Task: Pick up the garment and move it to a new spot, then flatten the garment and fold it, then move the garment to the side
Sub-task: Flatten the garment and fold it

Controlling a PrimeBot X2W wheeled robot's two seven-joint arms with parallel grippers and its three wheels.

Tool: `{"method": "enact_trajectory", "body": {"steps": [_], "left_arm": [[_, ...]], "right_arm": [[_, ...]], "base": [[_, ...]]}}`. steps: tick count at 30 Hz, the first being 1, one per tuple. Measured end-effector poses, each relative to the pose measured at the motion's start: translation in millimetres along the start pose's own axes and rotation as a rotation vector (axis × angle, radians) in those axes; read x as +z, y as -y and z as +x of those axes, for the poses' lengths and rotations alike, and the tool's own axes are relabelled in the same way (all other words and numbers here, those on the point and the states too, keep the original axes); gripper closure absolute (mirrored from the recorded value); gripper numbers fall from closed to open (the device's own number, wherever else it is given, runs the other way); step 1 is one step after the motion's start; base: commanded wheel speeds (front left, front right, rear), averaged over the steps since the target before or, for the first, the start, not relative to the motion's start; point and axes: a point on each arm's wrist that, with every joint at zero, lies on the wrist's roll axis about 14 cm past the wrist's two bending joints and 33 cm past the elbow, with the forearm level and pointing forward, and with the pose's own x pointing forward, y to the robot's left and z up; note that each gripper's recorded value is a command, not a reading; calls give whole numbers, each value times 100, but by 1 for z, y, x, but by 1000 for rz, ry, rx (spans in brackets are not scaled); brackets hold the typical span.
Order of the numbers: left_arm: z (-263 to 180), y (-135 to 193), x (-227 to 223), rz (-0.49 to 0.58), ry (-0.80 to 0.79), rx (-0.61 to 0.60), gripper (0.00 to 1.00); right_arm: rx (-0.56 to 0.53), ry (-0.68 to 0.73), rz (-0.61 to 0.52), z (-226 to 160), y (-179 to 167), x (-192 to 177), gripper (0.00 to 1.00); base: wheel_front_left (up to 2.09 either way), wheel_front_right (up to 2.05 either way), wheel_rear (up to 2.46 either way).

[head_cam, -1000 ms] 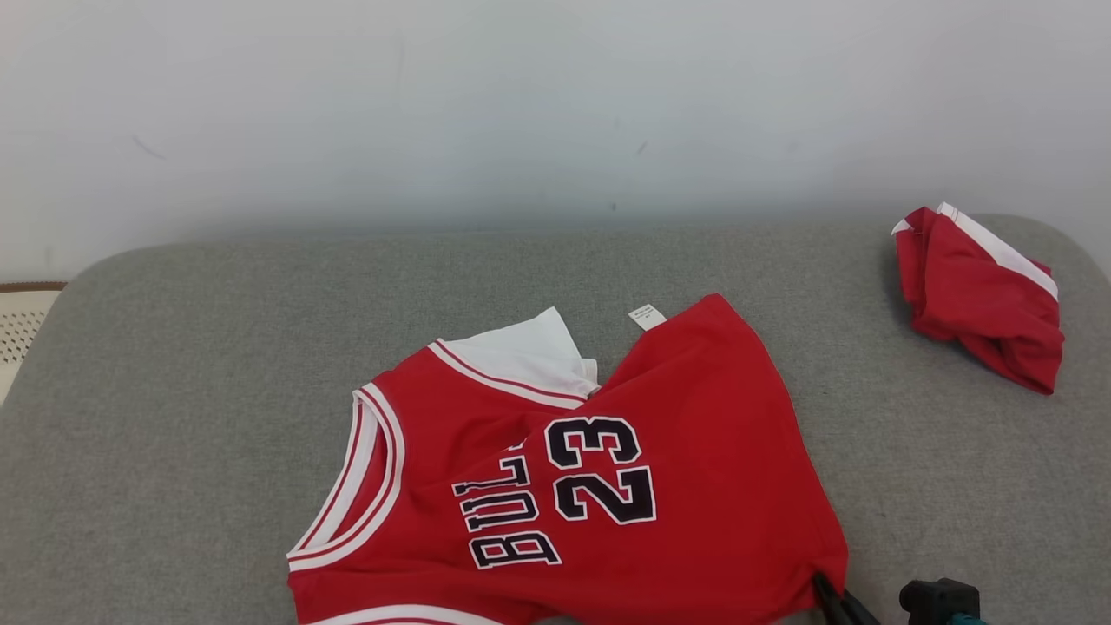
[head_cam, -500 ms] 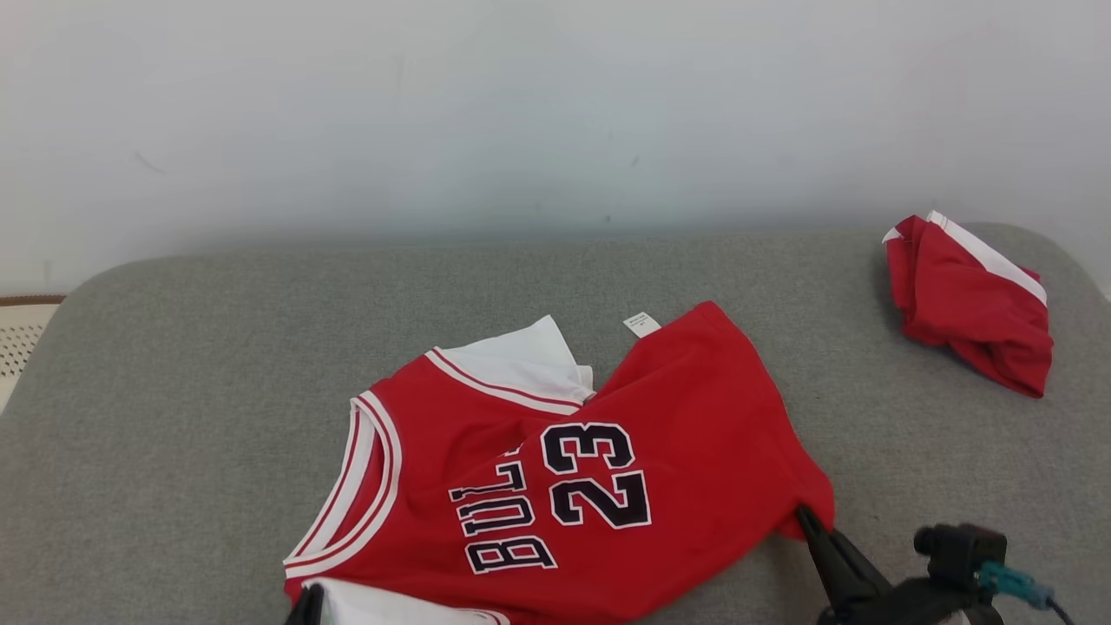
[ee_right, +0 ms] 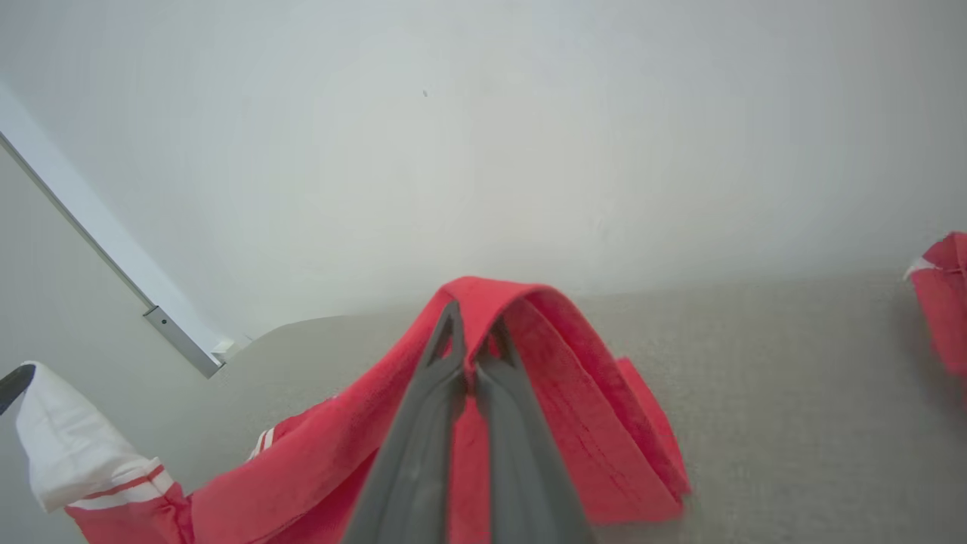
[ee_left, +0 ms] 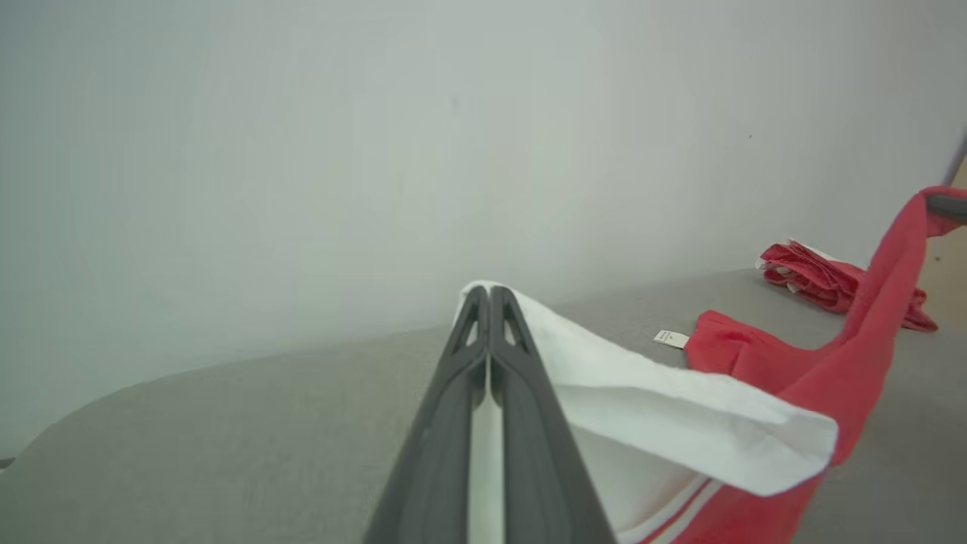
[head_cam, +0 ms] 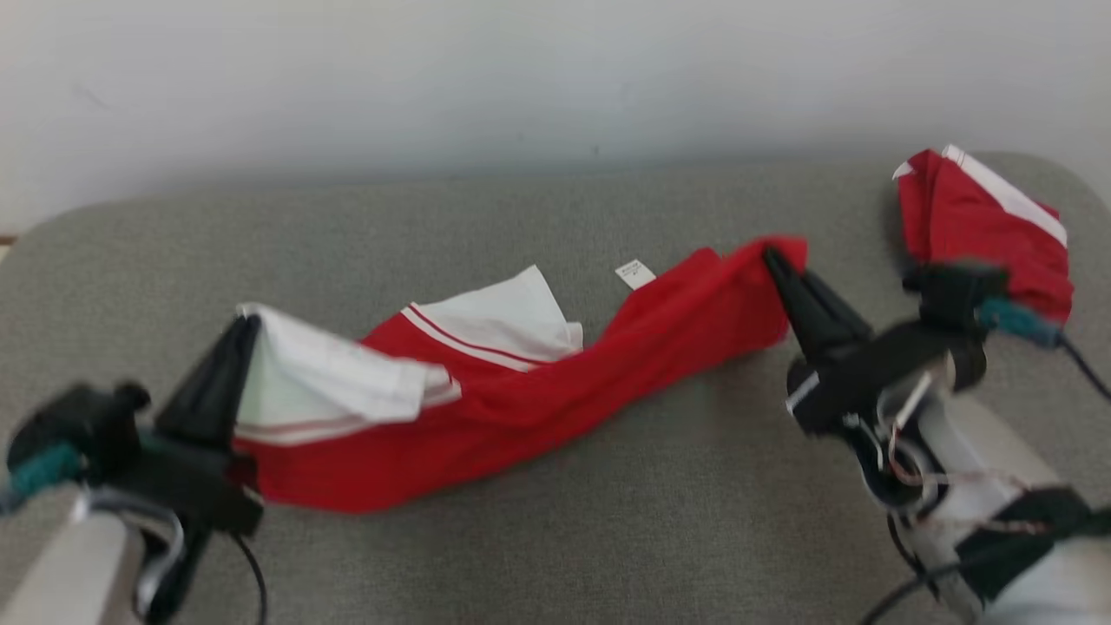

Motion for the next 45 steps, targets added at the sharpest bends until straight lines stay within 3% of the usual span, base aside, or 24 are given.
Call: {"method": "enact_trajectory", "body": {"steps": [5, 9, 14, 20, 25, 30, 38, 45], "left_arm": [[56, -22, 20, 67, 30, -29, 100], [100, -41, 42, 33, 91, -16, 100], [150, -61, 66, 127, 135, -26, 100], [199, -74, 87, 130, 206, -10, 100], [225, -79, 108, 192, 239, 1, 100], [237, -69, 168, 248, 332, -3, 100], [246, -68, 210, 222, 408, 24, 100], [258, -64, 184, 172, 399, 11, 100]], "right_arm": [[-2, 23, -21, 48, 21, 32, 100], [-11, 64, -10, 87, 38, 63, 100], [-20, 133, -9, 134, 56, 110, 100], [-75, 200, -17, 172, 84, 146, 100], [-134, 228, -60, 185, 101, 163, 100], [-165, 306, -107, 182, 97, 207, 100], [-167, 372, -145, 184, 85, 244, 100], [-153, 329, -133, 199, 90, 215, 100]], "base": [[0, 0, 0], [0, 0, 0], [0, 0, 0], [0, 0, 0], [0, 0, 0], [0, 0, 0], [0, 0, 0], [0, 0, 0]]}}
